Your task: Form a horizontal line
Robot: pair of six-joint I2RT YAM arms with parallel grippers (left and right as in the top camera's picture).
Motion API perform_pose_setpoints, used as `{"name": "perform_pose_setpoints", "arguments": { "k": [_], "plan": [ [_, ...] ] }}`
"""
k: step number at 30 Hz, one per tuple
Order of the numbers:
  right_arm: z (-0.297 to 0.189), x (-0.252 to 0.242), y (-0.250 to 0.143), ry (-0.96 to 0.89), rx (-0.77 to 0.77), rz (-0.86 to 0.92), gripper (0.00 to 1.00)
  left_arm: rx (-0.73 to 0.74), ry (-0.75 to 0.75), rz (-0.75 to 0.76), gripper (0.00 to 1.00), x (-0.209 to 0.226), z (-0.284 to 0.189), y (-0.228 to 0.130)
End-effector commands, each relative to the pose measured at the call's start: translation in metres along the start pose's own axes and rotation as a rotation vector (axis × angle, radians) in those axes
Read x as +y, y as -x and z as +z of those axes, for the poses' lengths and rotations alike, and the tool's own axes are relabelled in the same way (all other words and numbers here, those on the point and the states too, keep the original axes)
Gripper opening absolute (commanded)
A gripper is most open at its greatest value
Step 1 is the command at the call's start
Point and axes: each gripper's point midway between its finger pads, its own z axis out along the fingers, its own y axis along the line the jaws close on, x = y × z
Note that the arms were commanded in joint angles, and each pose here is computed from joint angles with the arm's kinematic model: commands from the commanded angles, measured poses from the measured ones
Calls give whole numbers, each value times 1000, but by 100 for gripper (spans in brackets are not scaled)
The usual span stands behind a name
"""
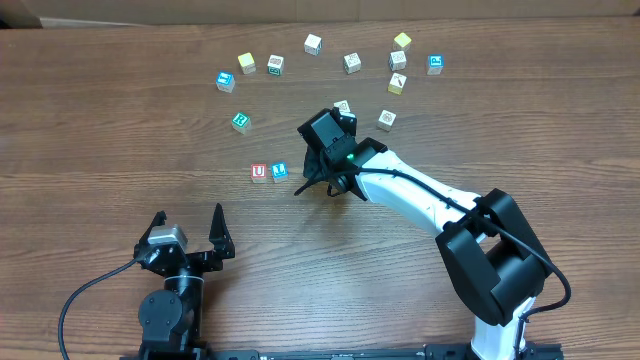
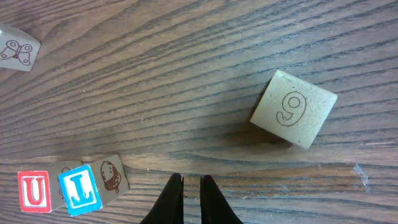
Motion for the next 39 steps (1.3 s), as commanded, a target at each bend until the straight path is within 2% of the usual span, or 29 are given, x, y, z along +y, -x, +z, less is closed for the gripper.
{"name": "perform_pose_setpoints", "arguments": {
  "k": [1,15,20,39],
  "plan": [
    [-4,0,3,-2,-21,-7,8,-5,-3,21,100,0,0,0],
    [-4,2,2,8,-16,-8,7,-5,-3,21,100,0,0,0],
    [-4,5,1,22,-12,-8,4,-5,-3,21,100,0,0,0],
    [25,18,-9,81,17,-12,4,-5,-3,21,100,0,0,0]
  ]
}}
